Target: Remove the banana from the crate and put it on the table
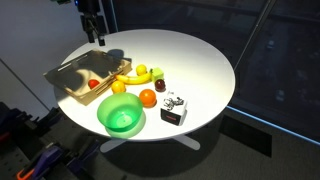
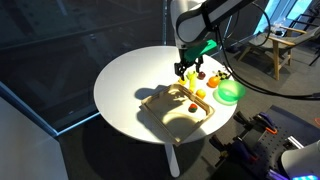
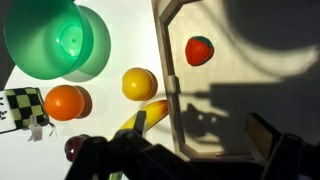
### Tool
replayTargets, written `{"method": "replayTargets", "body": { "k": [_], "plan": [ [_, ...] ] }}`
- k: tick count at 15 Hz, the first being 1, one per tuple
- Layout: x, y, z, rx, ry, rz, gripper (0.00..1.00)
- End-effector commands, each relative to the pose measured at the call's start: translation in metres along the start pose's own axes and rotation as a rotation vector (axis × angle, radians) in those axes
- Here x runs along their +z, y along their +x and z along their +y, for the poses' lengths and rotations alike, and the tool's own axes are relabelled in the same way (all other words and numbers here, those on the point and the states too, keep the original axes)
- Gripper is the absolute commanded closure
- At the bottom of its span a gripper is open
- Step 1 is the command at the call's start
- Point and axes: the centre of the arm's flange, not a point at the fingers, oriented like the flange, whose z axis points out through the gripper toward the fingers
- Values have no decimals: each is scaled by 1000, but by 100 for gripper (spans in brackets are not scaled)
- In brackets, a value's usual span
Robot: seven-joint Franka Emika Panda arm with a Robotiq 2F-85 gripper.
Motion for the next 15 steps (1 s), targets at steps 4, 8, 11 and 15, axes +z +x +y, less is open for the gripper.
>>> {"method": "replayTargets", "body": {
  "k": [4, 8, 11, 15],
  "plan": [
    [-33, -37, -5, -91, 61, 81, 0],
    [-46, -54, -6, -78, 127, 89, 0],
    [-55, -65, -5, -55, 169, 81, 0],
    [-66, -78, -3, -25, 199, 81, 0]
  ]
}}
